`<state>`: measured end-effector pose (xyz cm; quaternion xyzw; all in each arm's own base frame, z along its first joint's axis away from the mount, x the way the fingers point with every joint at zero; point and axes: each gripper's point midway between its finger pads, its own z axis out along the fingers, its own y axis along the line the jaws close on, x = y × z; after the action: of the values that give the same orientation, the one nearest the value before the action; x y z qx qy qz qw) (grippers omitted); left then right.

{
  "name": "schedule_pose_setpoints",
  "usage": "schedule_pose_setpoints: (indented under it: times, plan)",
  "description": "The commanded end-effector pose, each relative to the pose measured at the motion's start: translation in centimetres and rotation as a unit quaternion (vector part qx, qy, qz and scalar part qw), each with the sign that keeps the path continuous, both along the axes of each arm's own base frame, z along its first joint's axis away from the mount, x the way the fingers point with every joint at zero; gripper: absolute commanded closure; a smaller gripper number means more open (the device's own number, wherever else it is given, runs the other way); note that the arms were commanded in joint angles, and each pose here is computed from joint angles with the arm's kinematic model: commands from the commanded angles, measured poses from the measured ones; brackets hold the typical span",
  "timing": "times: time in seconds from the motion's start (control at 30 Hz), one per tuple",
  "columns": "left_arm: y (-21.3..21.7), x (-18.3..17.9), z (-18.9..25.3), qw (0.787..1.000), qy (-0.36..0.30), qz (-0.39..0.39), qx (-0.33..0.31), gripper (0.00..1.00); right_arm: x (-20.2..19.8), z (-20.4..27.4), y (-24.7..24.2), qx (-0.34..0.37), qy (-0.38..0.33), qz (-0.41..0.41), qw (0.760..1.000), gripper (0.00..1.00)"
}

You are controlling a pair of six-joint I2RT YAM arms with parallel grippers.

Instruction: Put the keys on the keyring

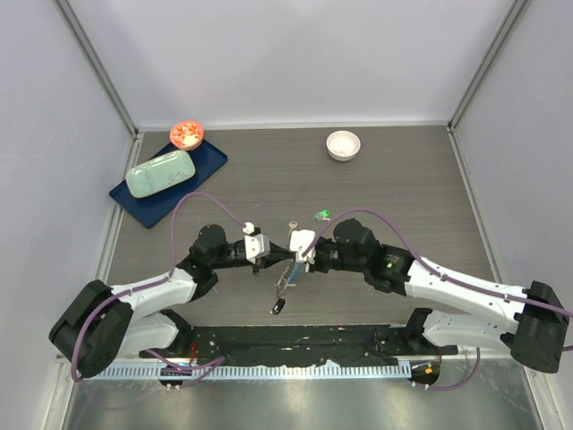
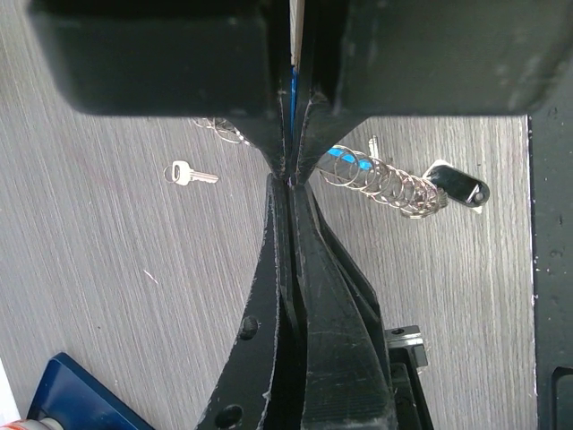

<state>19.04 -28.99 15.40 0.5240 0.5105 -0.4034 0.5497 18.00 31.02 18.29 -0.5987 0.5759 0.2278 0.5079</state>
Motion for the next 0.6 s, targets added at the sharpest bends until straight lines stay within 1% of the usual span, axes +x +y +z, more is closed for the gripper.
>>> schedule_pose_setpoints:
  times: [0.0, 0.07, 0.17, 0.3, 0.33, 0.4, 0.43, 0.57]
  plan:
    - [-0.1, 0.3, 0.1, 1.0, -0.009, -0.002, -0.001, 0.96, 0.7, 5.5, 0.7, 0.074, -0.047, -0.01, 0.996, 0.99]
    - [-0.1, 0.3, 0.2, 1.0, -0.01, 0.0, -0.001, 1.0, 0.7, 5.5, 0.6, 0.072, -0.047, -0.011, 0.996, 0.99]
    - [-0.2, 0.5, 0.8, 1.0, -0.008, 0.004, -0.012, 1.0, 0.6, 5.2, 0.5, 0.069, -0.044, -0.011, 0.997, 0.99]
    - [0.0, 1.4, 2.2, 0.998, 0.004, 0.041, -0.04, 1.0, 0.5, 5.0, 0.2, 0.066, -0.039, -0.016, 0.997, 0.99]
    - [0.1, 1.5, 2.5, 0.997, 0.018, 0.051, -0.049, 1.0, 0.6, 4.6, 0.0, 0.062, -0.036, -0.021, 0.997, 0.99]
    - [0.2, 1.6, 3.1, 0.996, 0.024, 0.061, -0.066, 1.0, 0.5, 4.5, -0.3, 0.062, -0.036, -0.025, 0.997, 0.99]
    - [0.4, 1.9, 3.6, 0.993, 0.044, 0.077, -0.08, 1.0, 0.5, 4.4, -0.5, 0.061, -0.035, -0.027, 0.997, 0.99]
    - [1.2, 2.3, 4.7, 0.984, 0.068, 0.116, -0.117, 1.0, 0.6, 4.1, -1.1, 0.061, -0.033, -0.042, 0.997, 0.99]
